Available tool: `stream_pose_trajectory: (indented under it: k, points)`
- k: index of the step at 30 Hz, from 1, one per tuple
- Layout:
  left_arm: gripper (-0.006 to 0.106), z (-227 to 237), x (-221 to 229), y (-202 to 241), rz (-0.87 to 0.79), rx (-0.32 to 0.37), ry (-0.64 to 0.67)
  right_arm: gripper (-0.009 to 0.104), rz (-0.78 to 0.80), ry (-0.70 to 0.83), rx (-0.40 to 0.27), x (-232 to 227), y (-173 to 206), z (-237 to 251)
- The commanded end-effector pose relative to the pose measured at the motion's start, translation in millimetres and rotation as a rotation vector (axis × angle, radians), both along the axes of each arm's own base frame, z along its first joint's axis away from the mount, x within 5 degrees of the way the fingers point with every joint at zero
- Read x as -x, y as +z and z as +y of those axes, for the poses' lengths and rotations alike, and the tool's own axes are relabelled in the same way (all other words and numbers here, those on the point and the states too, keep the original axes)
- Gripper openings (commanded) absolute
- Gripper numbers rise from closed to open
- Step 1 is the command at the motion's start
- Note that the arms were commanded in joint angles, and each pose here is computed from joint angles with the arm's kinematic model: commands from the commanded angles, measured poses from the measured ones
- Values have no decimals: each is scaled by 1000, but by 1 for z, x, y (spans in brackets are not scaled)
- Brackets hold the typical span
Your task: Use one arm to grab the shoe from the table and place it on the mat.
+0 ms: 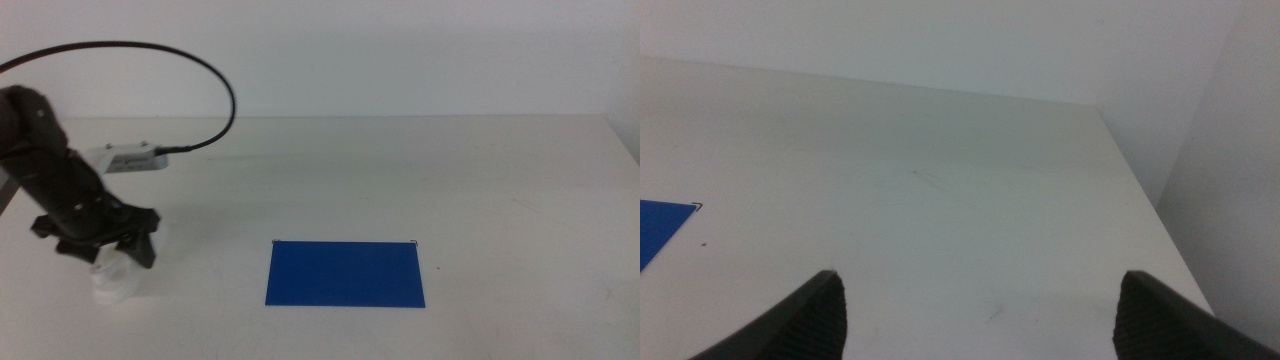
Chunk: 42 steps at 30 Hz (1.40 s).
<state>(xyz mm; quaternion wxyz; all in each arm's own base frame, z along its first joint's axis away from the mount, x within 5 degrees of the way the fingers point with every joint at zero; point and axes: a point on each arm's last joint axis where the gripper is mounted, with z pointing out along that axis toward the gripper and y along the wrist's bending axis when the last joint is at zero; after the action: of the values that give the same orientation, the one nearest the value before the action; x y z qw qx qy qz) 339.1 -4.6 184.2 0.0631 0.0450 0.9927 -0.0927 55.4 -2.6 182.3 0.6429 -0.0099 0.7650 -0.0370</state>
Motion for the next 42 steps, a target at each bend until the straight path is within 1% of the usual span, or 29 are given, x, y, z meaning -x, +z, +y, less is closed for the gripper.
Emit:
stream_pose_trajectory:
  k: [1, 4, 7, 12, 14, 20, 25, 27, 30, 33, 35, 38, 40, 42]
  points:
    - [-1, -20, -1, 33, -77, 23, 14, 78, -63, 0, 21, -1, 5, 0]
    - [-1, -47, -4, 44, -63, -15, -8, 78, -63, 0, 21, -1, 5, 0]
    - [-1, -81, -8, 60, -65, -73, -47, 78, -63, 0, 21, -1, 5, 0]
    - [-1, -152, -10, 75, -41, -168, -152, 78, -63, 0, 21, -1, 5, 0]
    - [-1, -178, -12, 75, -46, -183, -195, 78, -63, 0, 21, -1, 5, 0]
    - [-1, -242, -11, 65, -46, -160, -265, 78, -63, 0, 21, -1, 5, 0]
    - [-1, -270, -8, 55, -16, -151, -270, 78, -63, 0, 21, -1, 5, 0]
    - [-1, -275, -6, 53, -7, -142, -240, 78, -63, 0, 21, -1, 5, 0]
    - [-1, -281, -2, 52, 10, -124, -146, 78, -63, 0, 21, -1, 5, 0]
    - [-1, -281, -2, 52, 37, -102, 5, 78, -63, 0, 21, -1, 5, 0]
    - [-1, -283, 0, 52, 82, -72, 160, 78, -63, 0, 21, -1, 5, 0]
    - [-1, -286, 3, 52, 140, -27, 338, 78, -63, 0, 21, -1, 5, 0]
    - [-1, -286, 3, 52, 161, -14, 433, 78, -63, 0, 21, -1, 5, 0]
    - [-1, -286, 3, 52, 167, -13, 490, 78, -63, 0, 21, -1, 5, 0]
